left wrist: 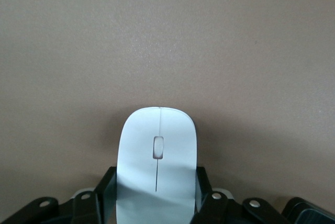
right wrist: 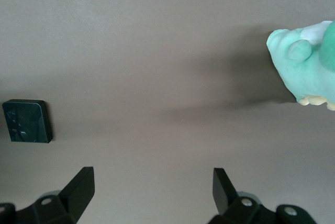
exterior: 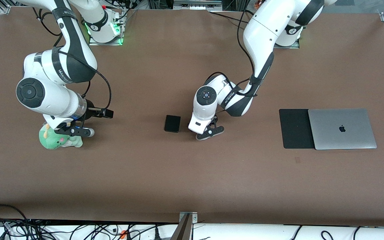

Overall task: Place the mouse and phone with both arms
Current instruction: 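Grasp the white mouse with the left gripper while the right gripper grasps the phone, then lower the mouse onto the black pad and open the left gripper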

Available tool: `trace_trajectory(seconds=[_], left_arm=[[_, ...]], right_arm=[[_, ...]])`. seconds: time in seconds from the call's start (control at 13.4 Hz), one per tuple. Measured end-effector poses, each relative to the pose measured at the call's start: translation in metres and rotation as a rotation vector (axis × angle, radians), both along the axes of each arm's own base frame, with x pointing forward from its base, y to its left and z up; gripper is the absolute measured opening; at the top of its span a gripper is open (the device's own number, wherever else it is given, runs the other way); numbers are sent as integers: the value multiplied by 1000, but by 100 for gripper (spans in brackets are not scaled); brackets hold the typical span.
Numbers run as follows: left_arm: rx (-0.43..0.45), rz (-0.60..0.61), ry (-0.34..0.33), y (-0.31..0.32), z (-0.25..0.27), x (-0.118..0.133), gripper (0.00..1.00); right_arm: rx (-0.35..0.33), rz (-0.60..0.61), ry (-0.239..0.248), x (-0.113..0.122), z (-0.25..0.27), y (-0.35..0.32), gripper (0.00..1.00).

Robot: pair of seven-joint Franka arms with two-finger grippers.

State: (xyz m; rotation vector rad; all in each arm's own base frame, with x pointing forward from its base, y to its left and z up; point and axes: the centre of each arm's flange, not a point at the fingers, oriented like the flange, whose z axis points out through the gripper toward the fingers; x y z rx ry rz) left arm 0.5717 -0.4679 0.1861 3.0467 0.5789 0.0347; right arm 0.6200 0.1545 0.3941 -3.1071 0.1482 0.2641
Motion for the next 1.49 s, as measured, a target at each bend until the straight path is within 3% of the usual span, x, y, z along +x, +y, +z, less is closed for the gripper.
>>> trace_trajectory(seconds=[0.45, 0.97, 1.12, 1.49], left_arm=[[41, 9, -6, 44, 46, 38, 63], [83, -18, 27, 220, 136, 110, 63], [90, -71, 44, 276, 147, 111, 63], [93, -209, 92, 399, 153, 87, 63]], right_arm=[[3, -18, -38, 3, -12, 16, 100], [24, -144, -161, -9, -54, 126, 100], [31, -161, -180, -18, -82, 162, 100], [35, -180, -188, -47, -131, 224, 100]])
